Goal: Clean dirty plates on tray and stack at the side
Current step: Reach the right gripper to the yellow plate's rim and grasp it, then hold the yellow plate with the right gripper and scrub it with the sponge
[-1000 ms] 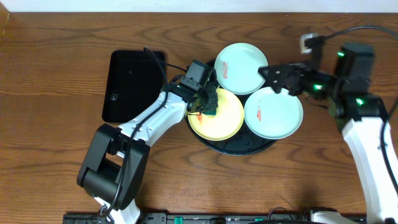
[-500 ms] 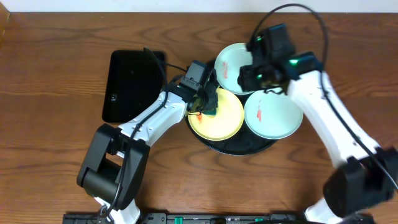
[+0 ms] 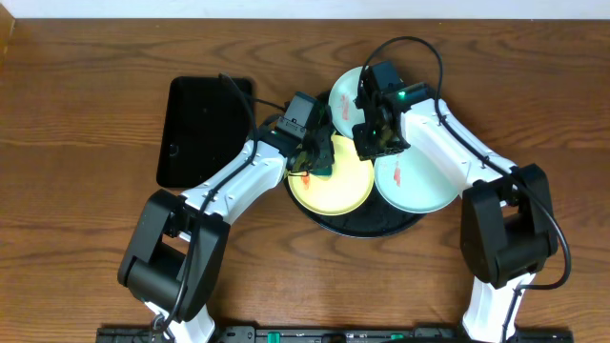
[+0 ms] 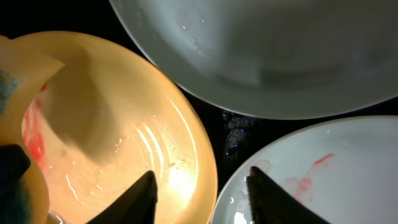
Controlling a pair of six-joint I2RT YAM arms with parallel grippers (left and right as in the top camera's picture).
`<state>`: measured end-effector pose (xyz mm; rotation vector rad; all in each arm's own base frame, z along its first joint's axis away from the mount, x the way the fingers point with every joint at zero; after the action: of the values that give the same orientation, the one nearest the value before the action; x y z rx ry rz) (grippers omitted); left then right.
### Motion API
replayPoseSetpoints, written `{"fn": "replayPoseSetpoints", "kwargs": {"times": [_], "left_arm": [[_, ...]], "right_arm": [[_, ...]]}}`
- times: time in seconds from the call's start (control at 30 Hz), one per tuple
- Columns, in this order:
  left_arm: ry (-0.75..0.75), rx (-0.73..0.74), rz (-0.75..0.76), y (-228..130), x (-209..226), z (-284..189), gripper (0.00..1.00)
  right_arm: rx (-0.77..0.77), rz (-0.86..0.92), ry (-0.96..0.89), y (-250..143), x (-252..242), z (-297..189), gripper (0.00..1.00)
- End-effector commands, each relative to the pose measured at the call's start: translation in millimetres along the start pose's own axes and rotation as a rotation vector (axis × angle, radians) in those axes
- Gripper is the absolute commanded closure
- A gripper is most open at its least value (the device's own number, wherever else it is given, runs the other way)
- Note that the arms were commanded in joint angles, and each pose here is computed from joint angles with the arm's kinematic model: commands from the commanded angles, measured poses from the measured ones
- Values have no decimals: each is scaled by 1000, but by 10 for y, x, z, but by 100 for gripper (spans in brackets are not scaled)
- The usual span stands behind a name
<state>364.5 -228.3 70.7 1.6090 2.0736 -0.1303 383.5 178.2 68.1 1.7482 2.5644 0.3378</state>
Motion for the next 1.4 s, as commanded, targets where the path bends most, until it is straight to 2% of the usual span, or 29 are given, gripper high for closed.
{"fn": "replayPoseSetpoints", "kwargs": {"times": [0.0,0.17,0.43,0.63,0.73,0.8,0.83,0.9,1.07,1.37], "left_arm": [[6,-5,-42,3,4,10,92],[1,1,-57,-6,-3,10,91],[10,29,-38,-140,-49,105,92],[45,29,-43,-189,-2,231,88],[53,31,-48,-191,20,253,86],[55,33,-47,-199,22,257,85],[55,34,-47,-201,22,258,83],[54,34,-45,-206,17,258,70],[54,34,-45,-205,16,258,48],[51,32,-45,-201,11,259,46]], "right_arm": [[30,-48,-1,-33,16,143,60],[65,-55,1,-81,-3,335,64],[62,-62,10,-62,6,426,64],[62,-61,10,-62,6,427,73],[63,-61,10,-63,6,427,75],[62,-57,11,-60,7,426,81],[62,-53,10,-60,7,426,83],[63,-50,13,-63,11,427,84],[62,-50,14,-61,12,426,88],[56,-27,13,-48,12,426,91]]}}
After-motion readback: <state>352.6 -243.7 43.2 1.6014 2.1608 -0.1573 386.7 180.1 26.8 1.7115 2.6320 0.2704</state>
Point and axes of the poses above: each gripper's point midway between its finger pads, its own z axis out along the fingers, its own x axis along the line the jaws close on, y = z × x, the point moved 2 cm from there along -z, back along the fingers, and after that the axes turned 8 degrees about -z, right-handed, at the moved point
